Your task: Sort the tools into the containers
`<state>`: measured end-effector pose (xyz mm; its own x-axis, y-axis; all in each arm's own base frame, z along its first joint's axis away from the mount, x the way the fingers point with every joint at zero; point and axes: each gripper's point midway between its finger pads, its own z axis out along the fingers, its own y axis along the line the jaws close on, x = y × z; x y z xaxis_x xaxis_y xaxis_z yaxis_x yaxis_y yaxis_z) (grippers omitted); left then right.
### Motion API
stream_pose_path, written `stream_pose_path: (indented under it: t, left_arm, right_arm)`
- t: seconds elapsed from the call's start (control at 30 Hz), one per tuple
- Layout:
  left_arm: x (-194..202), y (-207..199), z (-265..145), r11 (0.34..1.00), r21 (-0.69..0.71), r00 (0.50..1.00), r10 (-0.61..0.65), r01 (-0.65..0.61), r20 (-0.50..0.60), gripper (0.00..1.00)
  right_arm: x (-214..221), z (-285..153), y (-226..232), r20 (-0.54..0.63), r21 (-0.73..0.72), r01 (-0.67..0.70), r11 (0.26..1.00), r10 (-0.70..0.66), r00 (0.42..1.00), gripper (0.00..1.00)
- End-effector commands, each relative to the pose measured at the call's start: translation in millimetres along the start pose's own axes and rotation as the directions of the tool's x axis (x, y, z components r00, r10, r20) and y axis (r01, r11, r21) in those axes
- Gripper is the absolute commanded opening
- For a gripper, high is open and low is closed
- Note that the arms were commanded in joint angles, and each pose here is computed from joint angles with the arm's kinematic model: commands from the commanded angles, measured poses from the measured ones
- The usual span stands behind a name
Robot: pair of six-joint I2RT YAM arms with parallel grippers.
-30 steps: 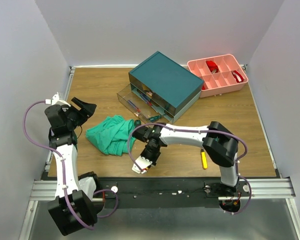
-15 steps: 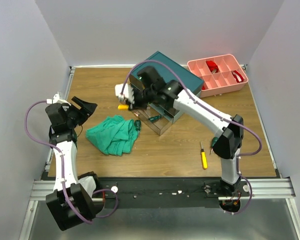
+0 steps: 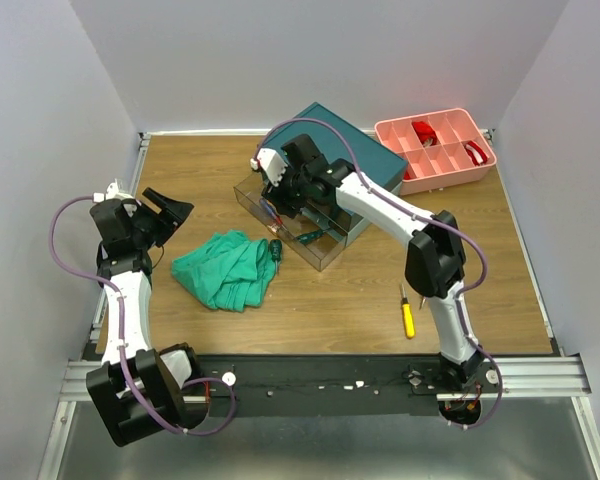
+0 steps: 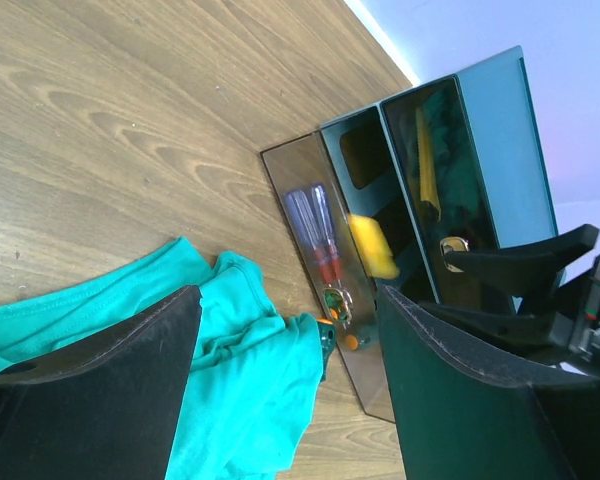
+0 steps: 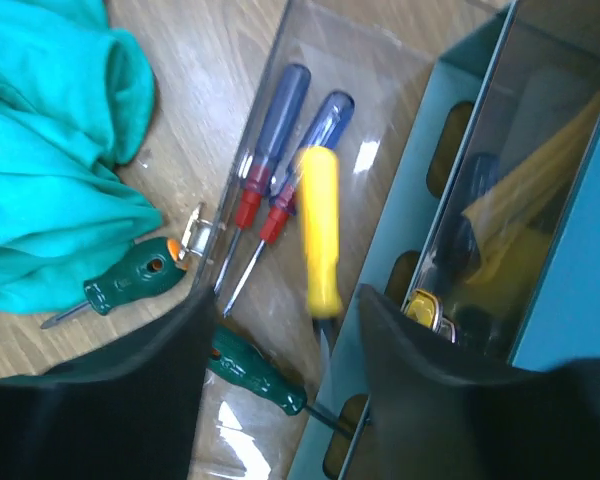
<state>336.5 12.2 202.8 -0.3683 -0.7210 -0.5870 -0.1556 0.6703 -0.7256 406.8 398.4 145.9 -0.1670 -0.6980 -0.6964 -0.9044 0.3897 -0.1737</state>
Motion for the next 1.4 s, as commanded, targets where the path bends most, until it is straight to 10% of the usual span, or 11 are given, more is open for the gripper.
stream_pose_path:
  t: [0.0,0.27,0.63,1.37]
  left_arm:
    - [-9,-8,0,0.999,0.03,1.0,0.023,-0.024,0.016,0.8]
    - [-13,-12,1,0.999,0.033,1.0,0.0,-0.001,0.023,0.8]
    - [-18,-21,-8,0.999,0.049,0.998,-0.008,0.005,0.06,0.8]
    - [-4,-4,-21,1.0,0.015,0.996,-0.002,0.0,0.091,0.8]
  right_arm:
    - [-39,-23,25,0.126,-0.083,0.099,0.992,-0.088,0.988,0.68]
    - [-20,-27,104,0.076,-0.219,0.128,0.967,-0.114,0.991,0.61]
    - [37,-4,109,-0.119,0.043,-0.386,0.921,0.389,0.914,0.64]
    - [87,53,101,-0.198,0.259,-0.48,0.838,0.533,0.822,0.58]
